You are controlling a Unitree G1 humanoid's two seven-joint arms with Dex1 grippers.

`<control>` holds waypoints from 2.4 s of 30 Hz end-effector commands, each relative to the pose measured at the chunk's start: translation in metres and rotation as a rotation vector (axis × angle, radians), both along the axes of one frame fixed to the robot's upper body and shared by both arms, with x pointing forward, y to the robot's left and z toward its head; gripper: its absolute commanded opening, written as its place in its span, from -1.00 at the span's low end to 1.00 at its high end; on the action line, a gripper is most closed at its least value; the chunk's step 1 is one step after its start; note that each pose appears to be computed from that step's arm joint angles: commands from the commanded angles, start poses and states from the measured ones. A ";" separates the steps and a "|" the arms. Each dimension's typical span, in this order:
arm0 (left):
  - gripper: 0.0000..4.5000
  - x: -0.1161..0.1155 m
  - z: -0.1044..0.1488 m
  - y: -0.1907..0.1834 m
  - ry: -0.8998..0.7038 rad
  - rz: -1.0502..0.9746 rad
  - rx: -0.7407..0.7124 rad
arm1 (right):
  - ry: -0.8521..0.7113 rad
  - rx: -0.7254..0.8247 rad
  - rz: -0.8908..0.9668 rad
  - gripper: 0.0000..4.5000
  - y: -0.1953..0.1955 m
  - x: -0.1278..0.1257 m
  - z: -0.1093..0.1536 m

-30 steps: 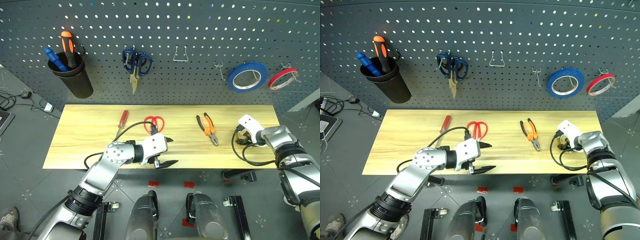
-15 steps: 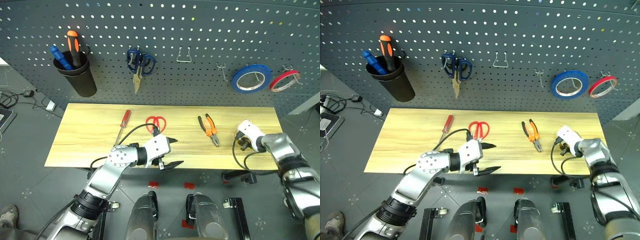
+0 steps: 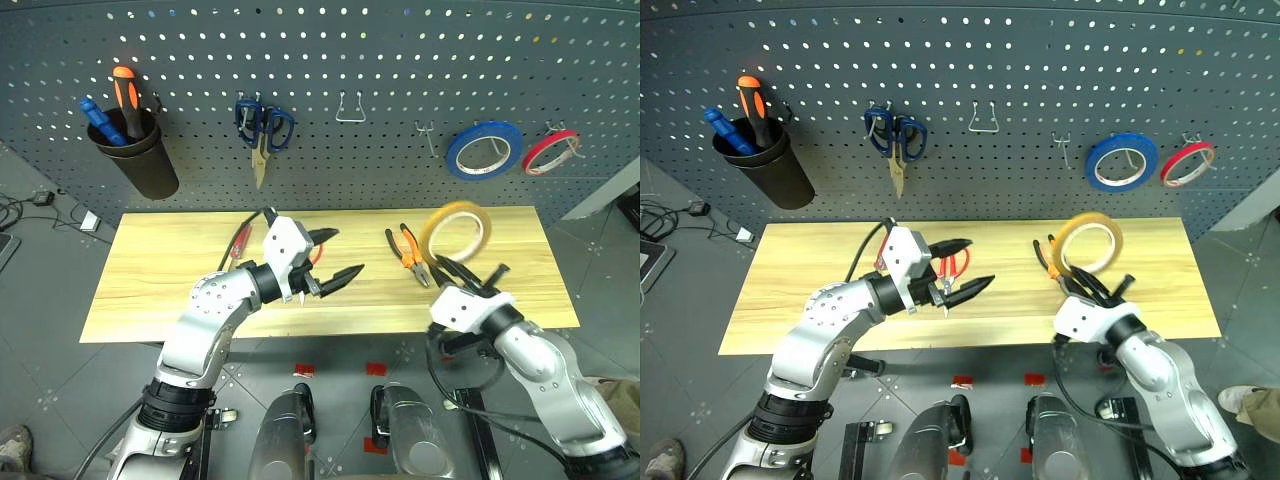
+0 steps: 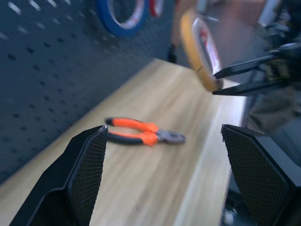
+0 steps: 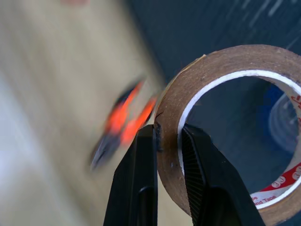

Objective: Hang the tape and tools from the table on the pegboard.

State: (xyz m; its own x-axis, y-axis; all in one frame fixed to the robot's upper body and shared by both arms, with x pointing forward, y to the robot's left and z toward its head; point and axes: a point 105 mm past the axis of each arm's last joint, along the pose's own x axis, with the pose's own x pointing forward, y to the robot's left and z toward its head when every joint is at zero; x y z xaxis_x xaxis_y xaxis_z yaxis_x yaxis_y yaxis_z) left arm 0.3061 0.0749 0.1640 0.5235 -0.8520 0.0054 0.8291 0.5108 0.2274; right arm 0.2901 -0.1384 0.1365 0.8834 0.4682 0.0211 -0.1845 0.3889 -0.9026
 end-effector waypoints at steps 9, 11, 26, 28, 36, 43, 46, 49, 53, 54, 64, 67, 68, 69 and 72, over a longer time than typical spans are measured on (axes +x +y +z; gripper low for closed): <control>0.81 0.004 0.031 0.007 -0.105 0.007 -0.023 | -0.186 0.029 0.044 -0.80 0.011 0.074 0.057; 0.81 0.004 0.031 0.004 -0.108 -0.003 -0.017 | -0.167 0.055 0.049 -0.80 0.012 0.087 0.058; 0.81 -0.003 -0.019 0.025 -0.050 -0.040 0.226 | 0.146 0.369 -0.065 0.72 -0.002 0.088 0.018; 0.81 -0.007 -0.031 0.031 -0.036 -0.060 0.294 | 0.265 0.460 -0.114 0.98 -0.003 0.081 0.004; 0.81 -0.023 -0.053 0.047 0.013 -0.110 0.431 | 0.685 0.693 -0.384 0.98 0.001 0.085 -0.044; 0.81 -0.026 -0.053 0.048 0.023 -0.106 0.432 | 0.852 0.718 -0.511 0.98 0.003 0.106 -0.064; 0.81 -0.026 -0.054 0.047 0.029 -0.105 0.428 | 0.864 0.699 -0.533 0.98 0.005 0.119 -0.072; 0.81 -0.026 -0.055 0.046 0.030 -0.104 0.425 | 0.869 0.700 -0.543 0.98 0.009 0.128 -0.076; 0.81 -0.025 -0.055 0.044 0.026 -0.098 0.422 | 0.860 0.686 -0.571 0.98 0.008 0.138 -0.080; 0.81 -0.024 -0.055 0.044 0.024 -0.097 0.421 | 0.860 0.682 -0.575 0.98 0.007 0.140 -0.081; 0.81 -0.021 -0.055 0.042 0.016 -0.085 0.406 | 0.892 0.641 -0.621 0.58 -0.006 0.147 -0.087; 0.81 -0.021 -0.051 0.044 0.018 -0.048 0.330 | 0.898 0.632 -0.597 0.17 -0.001 0.145 -0.088; 0.81 -0.021 -0.050 0.046 0.017 -0.039 0.316 | 0.895 0.630 -0.586 0.16 0.002 0.144 -0.087; 0.81 -0.022 -0.050 0.047 0.020 -0.032 0.306 | 0.890 0.631 -0.576 0.16 0.004 0.142 -0.087; 0.81 -0.025 -0.049 0.054 0.022 0.005 0.278 | 0.808 0.625 -0.481 0.16 0.016 0.134 -0.071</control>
